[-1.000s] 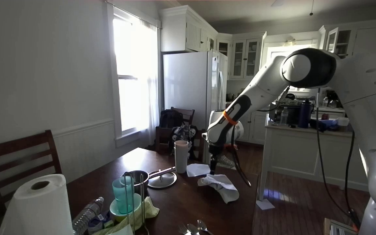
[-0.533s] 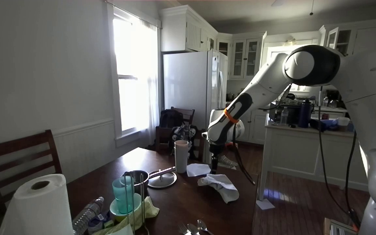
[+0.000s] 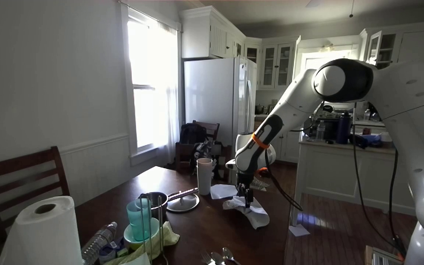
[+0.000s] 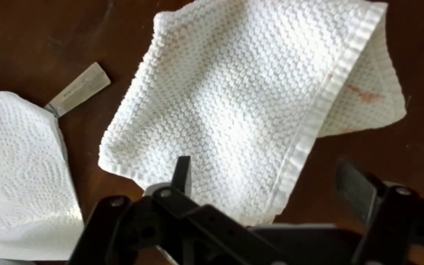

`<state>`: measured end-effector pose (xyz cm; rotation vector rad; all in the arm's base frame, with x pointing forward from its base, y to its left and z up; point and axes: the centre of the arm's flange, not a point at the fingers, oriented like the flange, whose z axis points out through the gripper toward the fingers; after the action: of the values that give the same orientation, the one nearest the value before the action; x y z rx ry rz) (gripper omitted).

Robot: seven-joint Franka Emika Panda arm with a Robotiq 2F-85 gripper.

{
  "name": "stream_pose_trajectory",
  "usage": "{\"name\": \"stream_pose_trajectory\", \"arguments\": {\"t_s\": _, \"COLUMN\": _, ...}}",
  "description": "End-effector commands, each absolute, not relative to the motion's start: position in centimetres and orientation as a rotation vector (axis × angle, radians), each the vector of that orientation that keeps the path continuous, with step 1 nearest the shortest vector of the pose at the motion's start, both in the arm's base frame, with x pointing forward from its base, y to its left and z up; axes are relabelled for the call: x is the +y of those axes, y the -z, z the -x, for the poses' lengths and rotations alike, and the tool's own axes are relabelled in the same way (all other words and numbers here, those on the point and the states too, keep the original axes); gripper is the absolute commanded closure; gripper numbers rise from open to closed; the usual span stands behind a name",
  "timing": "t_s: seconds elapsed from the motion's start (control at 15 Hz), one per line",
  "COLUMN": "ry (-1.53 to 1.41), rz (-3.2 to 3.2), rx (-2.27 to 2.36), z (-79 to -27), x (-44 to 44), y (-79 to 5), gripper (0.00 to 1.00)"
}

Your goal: Fold the white cloth, then put it in the pot

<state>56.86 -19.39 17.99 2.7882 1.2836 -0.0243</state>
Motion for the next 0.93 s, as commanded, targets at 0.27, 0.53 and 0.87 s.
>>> {"name": "stream_pose_trajectory", "arguments": {"t_s": 0.27, "ry": 0.082, "rz": -2.419, "rx": 1.760, "z": -56.8, "x": -20.7, "y": -11.9, "gripper": 0.00}}
{"name": "stream_pose_trajectory", "arguments": {"t_s": 0.53, "ry": 0.105, "rz": -2.223, "rx": 1.912, "z": -56.7, "x": -21.8, "y": -9.2, "gripper": 0.25}}
{"name": "stream_pose_trajectory", "arguments": {"t_s": 0.87, "ry": 0.050, "rz": -2.218, "rx": 1.844, "z": -57.2, "x": -21.7, "y": -9.2, "gripper": 0.55}}
